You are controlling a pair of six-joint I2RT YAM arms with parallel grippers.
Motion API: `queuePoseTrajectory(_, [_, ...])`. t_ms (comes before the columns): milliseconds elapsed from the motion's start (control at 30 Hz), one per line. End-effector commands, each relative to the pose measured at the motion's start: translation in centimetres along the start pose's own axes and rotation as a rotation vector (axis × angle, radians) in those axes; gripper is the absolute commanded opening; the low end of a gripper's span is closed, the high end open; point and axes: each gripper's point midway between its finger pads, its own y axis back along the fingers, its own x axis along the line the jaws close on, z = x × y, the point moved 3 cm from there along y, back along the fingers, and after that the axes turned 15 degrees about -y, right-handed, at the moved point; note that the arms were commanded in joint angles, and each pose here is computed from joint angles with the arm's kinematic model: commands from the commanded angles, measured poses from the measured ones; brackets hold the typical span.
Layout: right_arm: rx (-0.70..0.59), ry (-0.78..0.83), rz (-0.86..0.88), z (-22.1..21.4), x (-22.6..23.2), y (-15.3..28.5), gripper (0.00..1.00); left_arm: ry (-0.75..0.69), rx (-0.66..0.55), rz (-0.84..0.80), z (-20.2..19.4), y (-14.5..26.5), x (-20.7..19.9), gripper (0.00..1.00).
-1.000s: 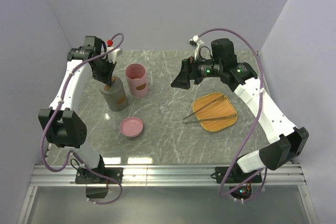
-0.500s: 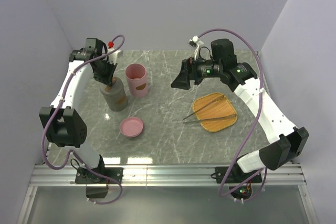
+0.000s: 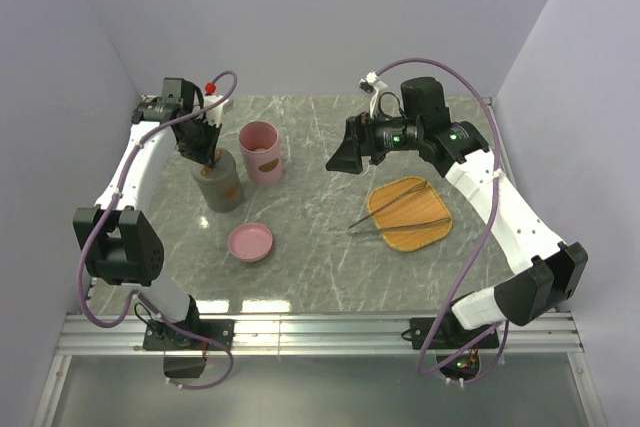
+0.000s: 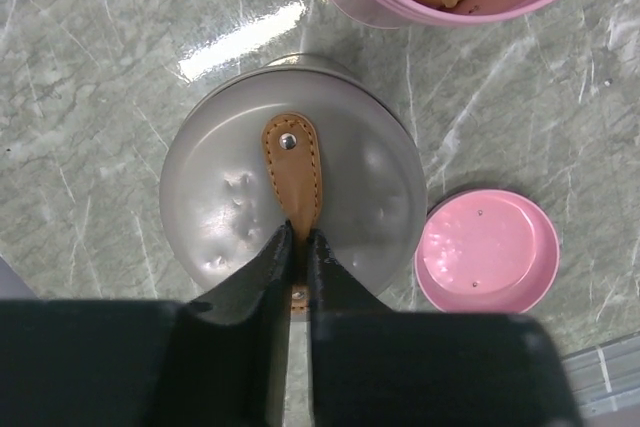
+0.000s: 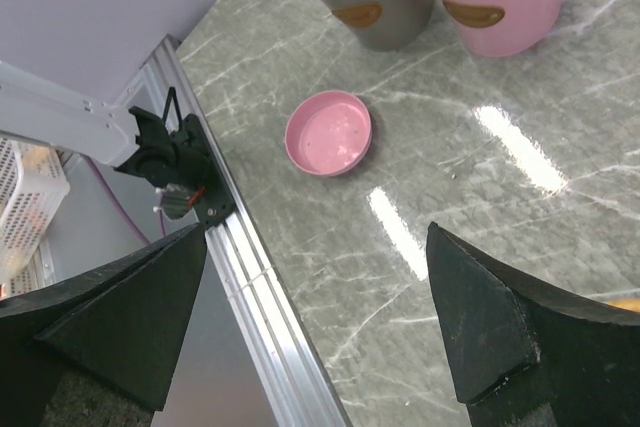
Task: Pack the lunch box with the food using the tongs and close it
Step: Put the lid back on the lunch box, then pick up the lid of the lunch box with the right arm
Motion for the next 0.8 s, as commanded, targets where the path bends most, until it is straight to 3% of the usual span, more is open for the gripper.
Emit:
queuePoseTrajectory(0, [-0.026, 0.056, 0.042, 0.2, 1.1, 0.8, 0.97, 0.02, 0.023, -0.061, -0.4, -0.1, -1.0, 0.18])
queuePoseTrajectory(167, [-0.012, 0.074, 0.057, 0.2, 1.3, 0.6, 0.98, 0.022, -0.041, -0.047, 1.9, 2.7, -0.6, 0.39])
queuePoseTrajectory(233, [-0.007, 0.085, 0.054, 0.3, 1.3, 0.6, 0.98, 0.023, -0.086, -0.021, 3.2, 4.2, -0.2, 0.42])
queuePoseTrajectory(267, [0.002, 0.115, 0.058, 0.0, 1.6, 0.3, 0.98, 0.023, -0.102, -0.014, 3.6, 4.7, -0.1, 0.43])
queuePoseTrajectory(333, [0.017, 0.147, 0.041, -0.5, 1.8, 0.0, 0.98, 0.021, -0.169, 0.016, 5.2, 6.6, 0.3, 0.57])
queuePoseTrajectory(400, [0.063, 0.232, 0.042, -1.9, 2.8, -0.8, 0.98, 0.029, -0.23, 0.033, 6.6, 8.8, 0.7, 0.62])
queuePoseTrajectory(567, [0.169, 0.463, -0.047, -5.6, 3.4, -4.2, 0.98, 0.086, -0.44, -0.055, 8.8, 13.5, 0.5, 0.64])
queuePoseTrajectory(767, [0.307, 0.71, 0.005, -11.3, 4.5, -9.9, 0.98, 0.105, -0.713, -0.118, 8.9, 18.2, -1.7, 0.71])
